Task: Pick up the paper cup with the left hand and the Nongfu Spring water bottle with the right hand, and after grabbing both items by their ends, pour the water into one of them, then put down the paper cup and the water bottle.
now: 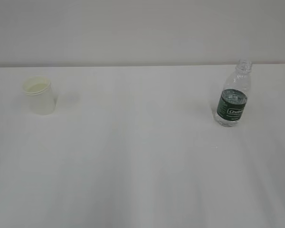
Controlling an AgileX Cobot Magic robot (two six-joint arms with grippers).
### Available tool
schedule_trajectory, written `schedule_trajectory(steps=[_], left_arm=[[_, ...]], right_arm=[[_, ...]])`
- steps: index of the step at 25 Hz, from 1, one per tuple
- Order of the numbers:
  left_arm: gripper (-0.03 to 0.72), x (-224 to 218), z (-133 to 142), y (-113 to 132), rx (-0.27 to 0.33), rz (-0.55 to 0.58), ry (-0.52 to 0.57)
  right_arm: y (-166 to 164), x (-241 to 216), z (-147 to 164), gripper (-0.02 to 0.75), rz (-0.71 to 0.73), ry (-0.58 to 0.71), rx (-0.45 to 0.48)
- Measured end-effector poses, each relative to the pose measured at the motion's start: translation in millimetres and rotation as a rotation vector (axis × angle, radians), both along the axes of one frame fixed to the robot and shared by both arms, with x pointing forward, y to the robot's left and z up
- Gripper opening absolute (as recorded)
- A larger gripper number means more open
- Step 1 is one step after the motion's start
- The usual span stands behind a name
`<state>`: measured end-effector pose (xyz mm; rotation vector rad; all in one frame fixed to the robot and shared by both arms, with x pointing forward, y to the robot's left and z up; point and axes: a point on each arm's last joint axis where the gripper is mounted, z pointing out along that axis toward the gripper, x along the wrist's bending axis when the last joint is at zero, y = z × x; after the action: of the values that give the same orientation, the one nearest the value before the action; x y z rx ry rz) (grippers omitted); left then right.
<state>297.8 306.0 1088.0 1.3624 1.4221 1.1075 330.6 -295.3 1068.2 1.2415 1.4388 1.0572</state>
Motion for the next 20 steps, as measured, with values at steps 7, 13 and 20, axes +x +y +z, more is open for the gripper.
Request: schedule_trajectory(steps=[7, 13, 20], left_arm=[[0.483, -20, 1, 1, -0.030, 0.014, 0.098], [0.481, -30, -12, 1, -0.052, 0.024, 0.258], [0.437, -35, -20, 1, -0.059, 0.029, 0.353]], right_arm=[[-6, -31, 6, 0.594, -0.033, 0.098, -0.048], [-10, -48, 2, 0.594, -0.050, 0.217, -0.063], [-5, -59, -8, 0.594, -0.004, 0.322, -0.028]])
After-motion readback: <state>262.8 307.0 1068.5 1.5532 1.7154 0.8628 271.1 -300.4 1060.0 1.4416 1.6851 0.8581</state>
